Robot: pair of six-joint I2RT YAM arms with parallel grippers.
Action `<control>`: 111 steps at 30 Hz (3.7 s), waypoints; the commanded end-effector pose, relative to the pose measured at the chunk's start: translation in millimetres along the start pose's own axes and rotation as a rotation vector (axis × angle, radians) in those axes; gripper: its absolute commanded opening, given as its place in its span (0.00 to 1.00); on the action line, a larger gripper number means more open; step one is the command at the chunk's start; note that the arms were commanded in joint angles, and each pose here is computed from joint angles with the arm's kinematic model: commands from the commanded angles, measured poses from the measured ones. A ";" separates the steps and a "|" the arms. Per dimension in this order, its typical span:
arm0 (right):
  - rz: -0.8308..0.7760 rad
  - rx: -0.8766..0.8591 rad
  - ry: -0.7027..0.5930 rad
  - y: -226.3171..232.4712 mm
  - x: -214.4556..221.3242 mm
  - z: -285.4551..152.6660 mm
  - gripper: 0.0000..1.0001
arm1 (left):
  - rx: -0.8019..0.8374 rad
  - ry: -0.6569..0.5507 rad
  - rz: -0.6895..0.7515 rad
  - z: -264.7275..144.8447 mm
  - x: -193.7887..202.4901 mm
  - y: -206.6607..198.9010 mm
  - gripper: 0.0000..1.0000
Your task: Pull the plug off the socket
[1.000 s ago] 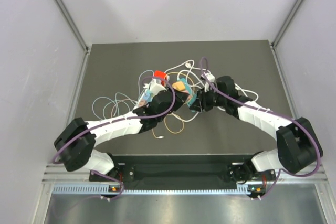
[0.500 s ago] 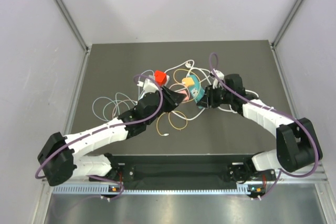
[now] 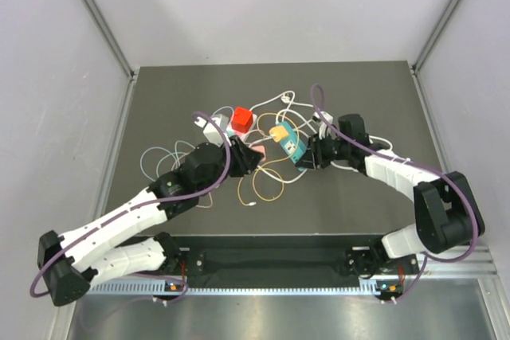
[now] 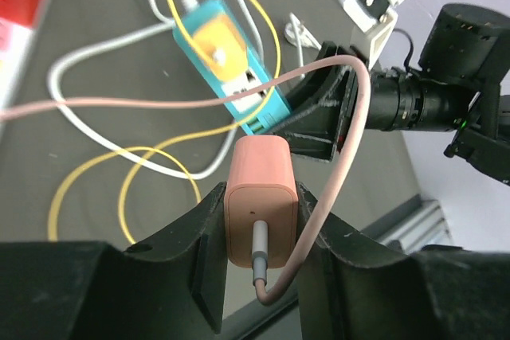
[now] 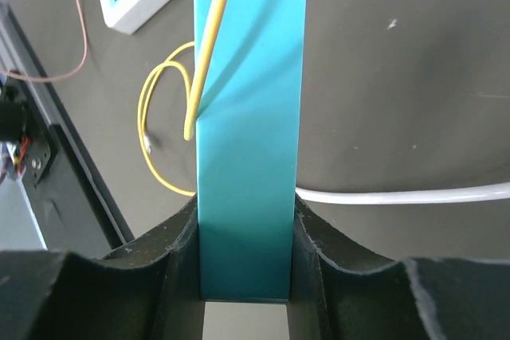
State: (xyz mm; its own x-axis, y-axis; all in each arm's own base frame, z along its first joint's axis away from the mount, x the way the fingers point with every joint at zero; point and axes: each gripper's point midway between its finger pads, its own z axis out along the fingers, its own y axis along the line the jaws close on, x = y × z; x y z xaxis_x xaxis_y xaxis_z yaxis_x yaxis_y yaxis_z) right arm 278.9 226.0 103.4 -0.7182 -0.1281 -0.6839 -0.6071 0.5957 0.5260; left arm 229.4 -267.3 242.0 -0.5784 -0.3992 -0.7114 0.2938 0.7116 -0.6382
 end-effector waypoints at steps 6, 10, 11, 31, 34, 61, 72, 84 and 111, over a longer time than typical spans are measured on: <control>-0.164 -0.145 0.027 18.9 0.0 7.2 0.00 | -0.019 -0.120 0.204 -40.2 -59.8 -11.1 0.00; -0.197 -0.168 0.086 20.1 13.5 17.2 0.00 | 0.054 -0.178 0.231 -56.9 -91.8 -42.4 0.00; -0.205 -0.176 0.106 22.8 18.7 20.6 0.01 | 0.063 -0.189 0.247 -59.5 -98.1 -47.4 0.00; -0.166 -0.173 0.227 21.7 44.0 37.9 0.51 | 0.170 -0.206 0.259 -65.9 -122.2 -89.3 0.00; -0.183 -0.178 0.227 23.1 39.5 37.3 0.59 | 0.159 -0.201 0.262 -66.2 -118.6 -83.8 0.00; -0.598 -0.282 0.162 48.9 13.4 -17.5 1.00 | 0.160 -0.270 0.412 -87.6 -163.9 -110.8 0.00; -0.877 -0.398 0.012 89.0 6.0 -55.2 1.00 | 0.221 -0.173 0.368 -60.7 -131.3 -113.5 0.00; -0.848 -0.320 -0.049 73.3 -10.1 -69.3 1.00 | 0.088 -0.523 0.462 -94.3 -272.3 -163.6 0.00; -0.734 -0.233 -0.111 51.0 -28.0 -87.2 1.00 | -0.332 -1.506 0.484 -225.3 -481.7 -182.8 0.00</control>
State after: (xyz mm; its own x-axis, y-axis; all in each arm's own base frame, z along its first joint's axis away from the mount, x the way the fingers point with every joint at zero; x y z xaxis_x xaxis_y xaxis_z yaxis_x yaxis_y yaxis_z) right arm 237.5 188.6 184.3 -0.1126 -0.3725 -0.9212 -0.9739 0.2251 0.0280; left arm 311.3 -127.3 737.4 0.7068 -0.1223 -0.6967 -0.0397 0.9765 -0.2117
